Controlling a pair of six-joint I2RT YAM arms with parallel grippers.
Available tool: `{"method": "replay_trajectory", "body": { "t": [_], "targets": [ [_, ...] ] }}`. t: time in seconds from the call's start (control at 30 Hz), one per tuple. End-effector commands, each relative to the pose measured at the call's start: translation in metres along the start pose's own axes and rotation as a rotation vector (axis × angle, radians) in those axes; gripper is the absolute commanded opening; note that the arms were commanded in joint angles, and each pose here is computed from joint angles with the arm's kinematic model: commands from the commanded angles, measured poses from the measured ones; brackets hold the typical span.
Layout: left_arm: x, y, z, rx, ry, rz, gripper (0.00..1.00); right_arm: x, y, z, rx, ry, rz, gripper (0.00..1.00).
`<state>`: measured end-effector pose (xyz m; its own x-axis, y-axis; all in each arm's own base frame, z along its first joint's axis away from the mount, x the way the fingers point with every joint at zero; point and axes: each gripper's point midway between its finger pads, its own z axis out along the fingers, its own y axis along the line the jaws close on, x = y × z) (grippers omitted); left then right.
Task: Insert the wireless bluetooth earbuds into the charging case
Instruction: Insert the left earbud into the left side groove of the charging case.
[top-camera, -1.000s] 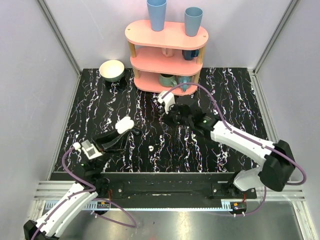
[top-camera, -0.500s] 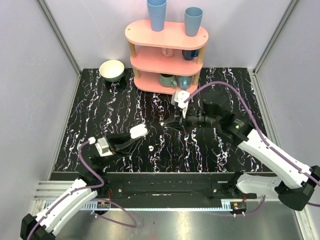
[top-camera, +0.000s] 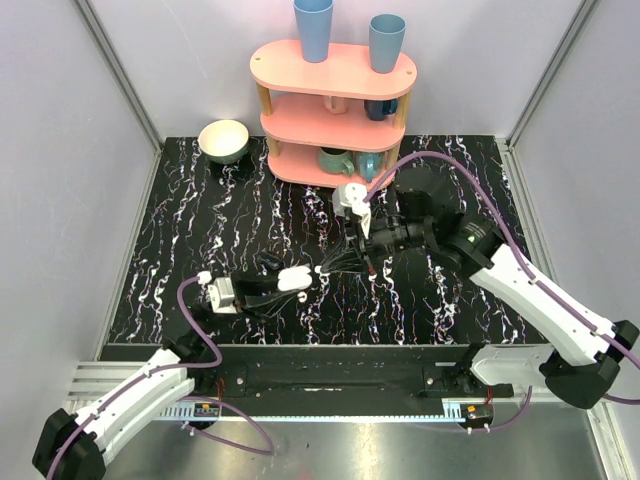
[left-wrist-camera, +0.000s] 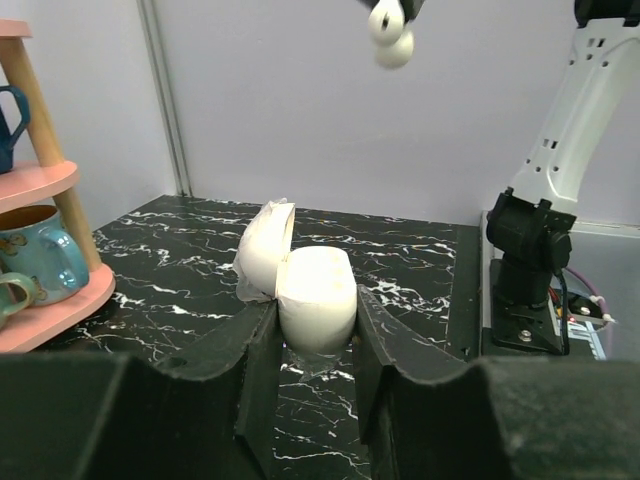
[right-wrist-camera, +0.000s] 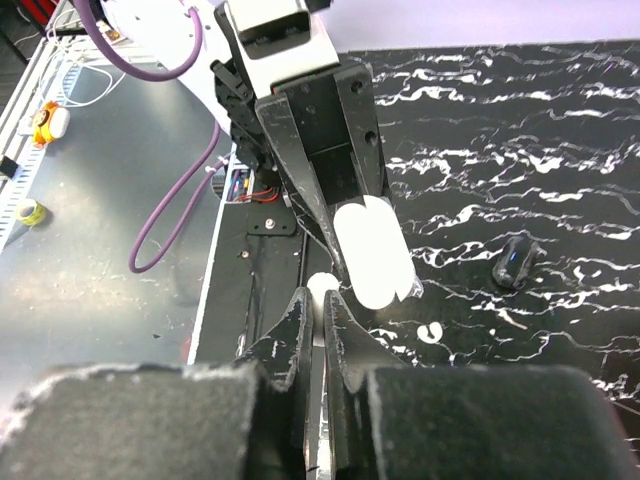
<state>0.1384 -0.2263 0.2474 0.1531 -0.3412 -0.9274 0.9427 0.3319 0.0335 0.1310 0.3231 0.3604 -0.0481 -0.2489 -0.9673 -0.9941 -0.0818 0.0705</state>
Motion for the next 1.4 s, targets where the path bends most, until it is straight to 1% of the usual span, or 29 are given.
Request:
{"method": "replay_trajectory", "body": {
  "t": [0.0, 0.37, 0.6, 0.77, 1.13, 1.37],
  "targets": [
    [-0.010, -0.015, 0.001, 0.083, -0.045, 0.024, 0.00, 0.000, 0.007, 0.003, -0.056, 0.012, 0.034, 0.04],
    [-0.008, -0.019, 0.004, 0.123, -0.041, 0.011, 0.00, 0.006, 0.005, 0.015, -0.106, 0.017, 0.064, 0.04],
    [-0.004, -0.019, 0.009, 0.135, -0.035, -0.023, 0.00, 0.012, 0.002, 0.026, -0.135, 0.017, 0.083, 0.04],
    [-0.005, -0.019, 0.012, 0.143, -0.044, -0.035, 0.00, 0.017, -0.003, 0.032, -0.135, 0.015, 0.091, 0.04],
    [-0.012, -0.018, 0.014, 0.142, -0.078, -0.025, 0.00, 0.034, -0.006, 0.048, -0.161, 0.059, 0.156, 0.04],
    [-0.015, -0.018, 0.013, 0.139, -0.090, -0.025, 0.00, 0.038, -0.007, 0.058, -0.170, 0.075, 0.162, 0.04]
  ]
}}
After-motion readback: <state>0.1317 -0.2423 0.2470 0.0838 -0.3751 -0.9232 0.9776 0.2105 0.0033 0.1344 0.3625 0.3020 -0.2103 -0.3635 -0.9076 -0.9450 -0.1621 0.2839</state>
